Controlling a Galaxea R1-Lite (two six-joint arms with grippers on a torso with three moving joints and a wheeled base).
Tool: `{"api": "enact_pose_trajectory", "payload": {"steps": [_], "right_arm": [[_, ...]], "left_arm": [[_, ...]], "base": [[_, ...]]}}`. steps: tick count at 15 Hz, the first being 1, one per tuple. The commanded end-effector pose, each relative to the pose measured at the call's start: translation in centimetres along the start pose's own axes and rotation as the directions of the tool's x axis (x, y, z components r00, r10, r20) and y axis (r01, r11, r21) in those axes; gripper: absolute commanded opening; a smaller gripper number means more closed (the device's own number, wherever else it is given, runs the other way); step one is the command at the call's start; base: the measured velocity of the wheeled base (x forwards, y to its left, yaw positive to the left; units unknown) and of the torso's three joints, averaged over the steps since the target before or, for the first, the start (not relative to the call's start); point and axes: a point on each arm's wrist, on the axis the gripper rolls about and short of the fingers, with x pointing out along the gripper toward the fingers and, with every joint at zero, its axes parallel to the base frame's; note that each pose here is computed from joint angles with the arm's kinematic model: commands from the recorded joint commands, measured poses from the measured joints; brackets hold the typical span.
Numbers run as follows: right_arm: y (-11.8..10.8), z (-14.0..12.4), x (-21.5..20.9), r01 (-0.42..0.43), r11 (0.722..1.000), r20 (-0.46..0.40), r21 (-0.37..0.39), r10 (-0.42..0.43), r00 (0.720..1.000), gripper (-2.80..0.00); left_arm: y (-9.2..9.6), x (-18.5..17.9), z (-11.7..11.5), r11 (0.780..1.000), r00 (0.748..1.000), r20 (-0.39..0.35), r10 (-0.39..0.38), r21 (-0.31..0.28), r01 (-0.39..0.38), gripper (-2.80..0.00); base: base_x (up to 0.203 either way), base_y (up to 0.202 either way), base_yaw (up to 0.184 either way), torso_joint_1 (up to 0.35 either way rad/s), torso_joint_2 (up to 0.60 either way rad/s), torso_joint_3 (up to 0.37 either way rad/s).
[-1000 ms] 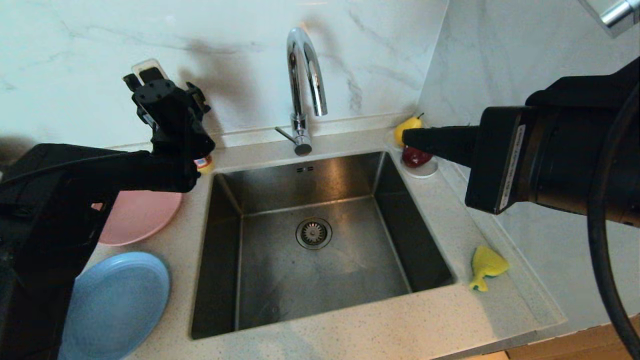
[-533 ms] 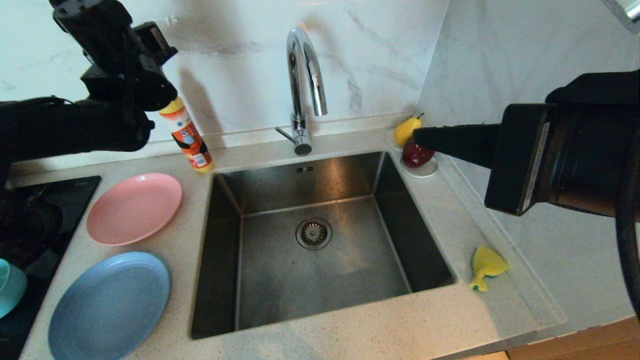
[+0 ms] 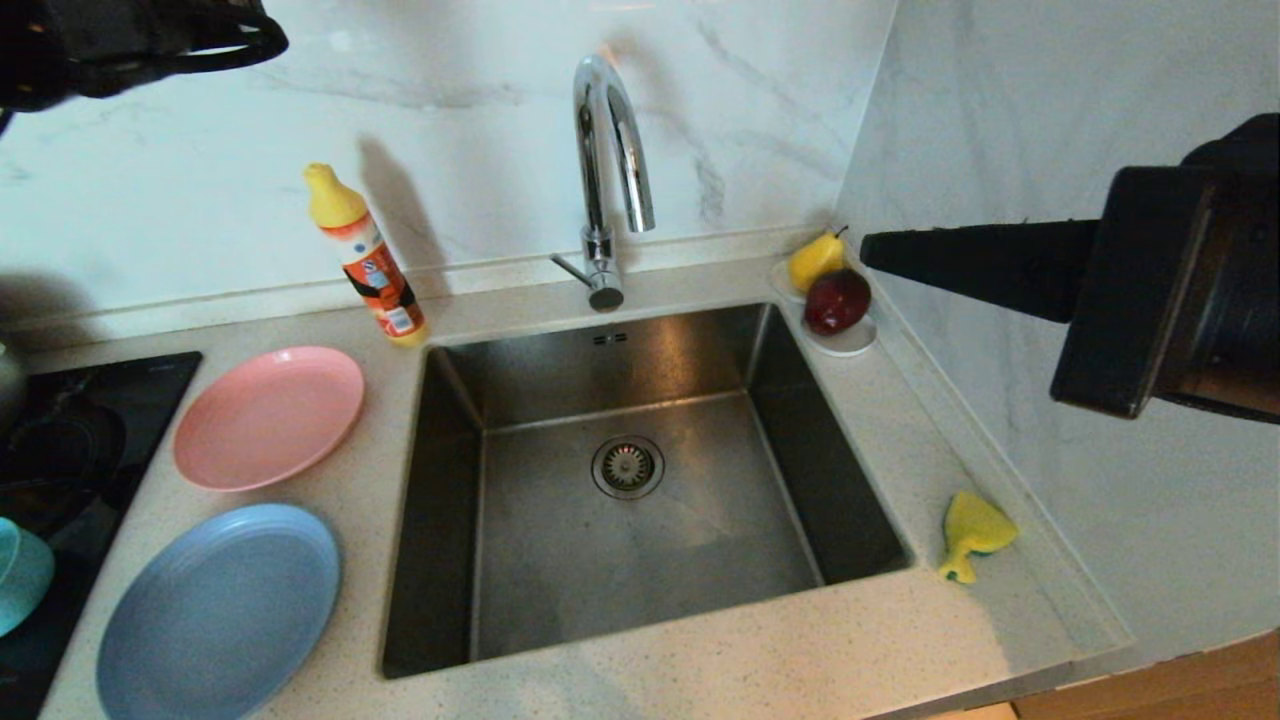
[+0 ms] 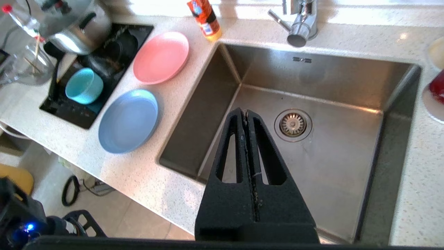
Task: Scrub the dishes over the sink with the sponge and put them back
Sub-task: Turn on the faucet
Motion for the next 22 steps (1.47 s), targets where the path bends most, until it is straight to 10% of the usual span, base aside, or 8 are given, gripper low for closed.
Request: {"api": "enact_pose_trajectory", "payload": {"steps": [1,5,14,22], "right_arm": [[-0.4,0.3,-1.3,-0.004,1.000,0.021,0.008,0.004,1.000,-2.80],[-0.7,-0.1,-2.0,-0.014,1.000,0.012,0.007,0.014,1.000,-2.80],[-0.6,0.4,-2.3,-0.024,1.000,0.028,0.008,0.024,0.999,-2.80],[-0.9,-0.6,-2.5,-0.022,1.000,0.001,0.001,0.022,1.000,-2.80]], "left_arm": [[2.3,-7.9,3.8,0.976,0.969,-0.122,-0.214,0.022,0.218,-2.80],[5.2,-17.4,2.5,0.956,0.923,-0.289,-0.254,0.071,0.286,-2.80],[10.5,-35.7,-10.4,0.981,0.947,-0.279,0.156,0.158,-0.115,-2.80],[10.2,-38.7,-24.8,0.994,0.946,-0.323,-0.025,0.088,0.057,-2.80]], "base": [[0.000,0.000,0.000,0.000,0.00,0.000],[0.000,0.000,0.000,0.000,0.00,0.000],[0.000,0.000,0.000,0.000,0.00,0.000],[0.000,0.000,0.000,0.000,0.00,0.000]]}}
